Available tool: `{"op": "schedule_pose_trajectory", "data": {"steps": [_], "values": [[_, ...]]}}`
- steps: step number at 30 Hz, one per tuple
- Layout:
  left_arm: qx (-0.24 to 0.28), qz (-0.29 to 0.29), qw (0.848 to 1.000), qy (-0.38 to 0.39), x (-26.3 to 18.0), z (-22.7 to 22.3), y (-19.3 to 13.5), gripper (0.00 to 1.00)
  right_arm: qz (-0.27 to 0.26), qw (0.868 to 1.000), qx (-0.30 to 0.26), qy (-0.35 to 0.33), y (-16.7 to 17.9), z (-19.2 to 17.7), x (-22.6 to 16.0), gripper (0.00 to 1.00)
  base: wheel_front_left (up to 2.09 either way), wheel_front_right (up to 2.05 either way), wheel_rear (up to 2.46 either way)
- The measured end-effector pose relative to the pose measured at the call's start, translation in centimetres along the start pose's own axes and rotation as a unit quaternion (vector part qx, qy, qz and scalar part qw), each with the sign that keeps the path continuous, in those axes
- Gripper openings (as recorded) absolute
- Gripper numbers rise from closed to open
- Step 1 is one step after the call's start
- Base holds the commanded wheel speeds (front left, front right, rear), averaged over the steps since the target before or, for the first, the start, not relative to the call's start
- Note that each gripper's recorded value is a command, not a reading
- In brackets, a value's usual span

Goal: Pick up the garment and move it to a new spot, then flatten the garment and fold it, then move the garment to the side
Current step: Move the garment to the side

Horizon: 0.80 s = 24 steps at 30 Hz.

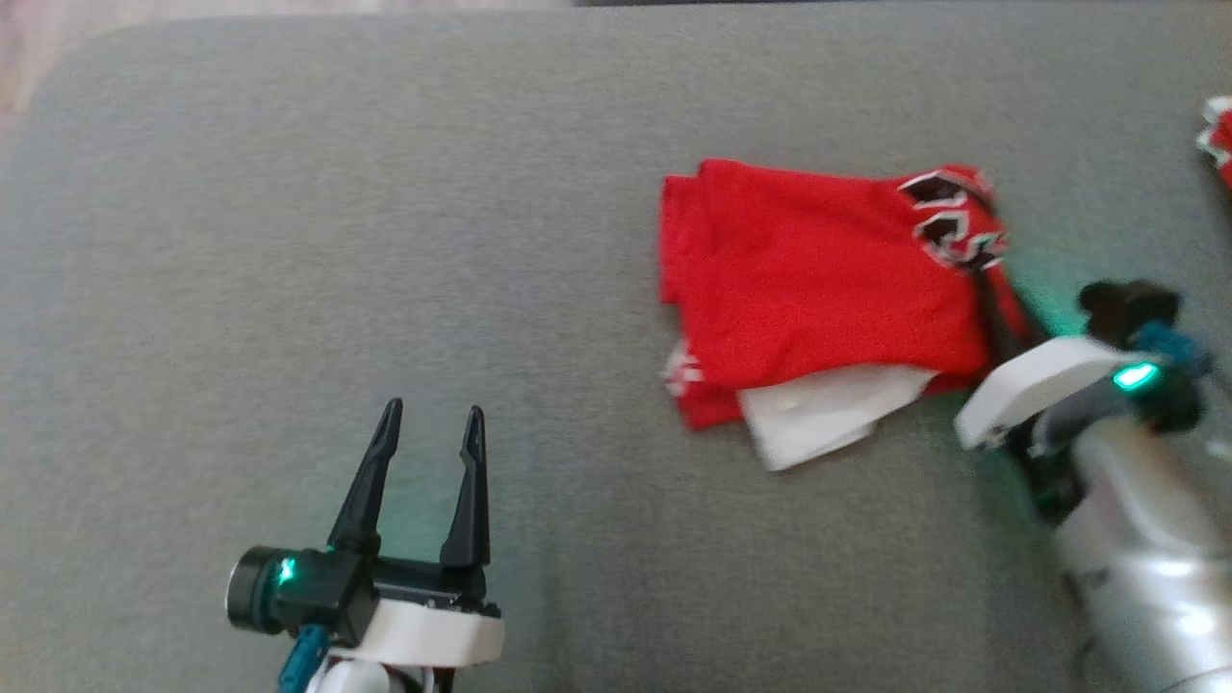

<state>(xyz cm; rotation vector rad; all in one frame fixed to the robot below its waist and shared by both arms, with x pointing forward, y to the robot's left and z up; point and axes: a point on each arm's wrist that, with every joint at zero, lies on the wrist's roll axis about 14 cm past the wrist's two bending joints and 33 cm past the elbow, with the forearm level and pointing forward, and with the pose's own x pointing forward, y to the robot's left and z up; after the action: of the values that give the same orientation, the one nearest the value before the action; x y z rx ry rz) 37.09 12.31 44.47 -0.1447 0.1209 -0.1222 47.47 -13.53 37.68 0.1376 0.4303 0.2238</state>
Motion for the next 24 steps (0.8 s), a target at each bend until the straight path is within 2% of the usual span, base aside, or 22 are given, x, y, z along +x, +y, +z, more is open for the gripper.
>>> {"op": "schedule_pose_trajectory", "data": {"steps": [3, 6, 11, 15, 16, 17, 21, 24], "values": [[0.006, -0.012, 1.000, 0.003, 0.9, -0.3, -0.6, 1.00, -0.029, 0.998, -0.062, -0.012, -4.2, 2.0, -0.3, 0.00, 0.00, 0.00, 0.00], [0.017, -0.019, 1.000, -0.002, 2.3, -0.2, -1.0, 1.00, -0.069, 0.990, -0.115, -0.040, -8.9, 5.9, -0.9, 0.00, 0.00, 0.00, 0.00], [0.027, -0.052, 0.998, -0.004, 4.9, -0.7, -2.5, 1.00, -0.143, 0.969, -0.194, -0.058, -16.6, 11.6, -3.0, 0.00, 0.00, 0.00, 0.00], [0.026, -0.064, 0.998, -0.001, 6.7, -1.4, -2.9, 1.00, -0.198, 0.952, -0.229, -0.046, -21.5, 13.9, -4.9, 0.00, 0.00, 0.00, 0.00], [0.024, -0.066, 0.998, -0.002, 7.2, -1.5, -3.0, 1.00, -0.210, 0.948, -0.235, -0.048, -22.4, 14.4, -5.3, 0.30, 0.00, 0.00, 0.00], [0.022, -0.071, 0.997, -0.002, 7.6, -1.7, -3.2, 1.00, -0.223, 0.944, -0.241, -0.048, -23.3, 14.9, -5.7, 1.00, 0.00, 0.00, 0.00], [0.014, -0.076, 0.997, -0.003, 9.0, -2.2, -3.5, 1.00, -0.250, 0.933, -0.250, -0.064, -24.8, 16.3, -6.1, 1.00, 0.00, 0.00, 0.00], [0.010, -0.077, 0.997, -0.009, 9.4, -1.8, -3.5, 1.00, -0.243, 0.936, -0.244, -0.077, -23.8, 16.3, -5.6, 1.00, 0.00, 0.00, 0.00]]}}
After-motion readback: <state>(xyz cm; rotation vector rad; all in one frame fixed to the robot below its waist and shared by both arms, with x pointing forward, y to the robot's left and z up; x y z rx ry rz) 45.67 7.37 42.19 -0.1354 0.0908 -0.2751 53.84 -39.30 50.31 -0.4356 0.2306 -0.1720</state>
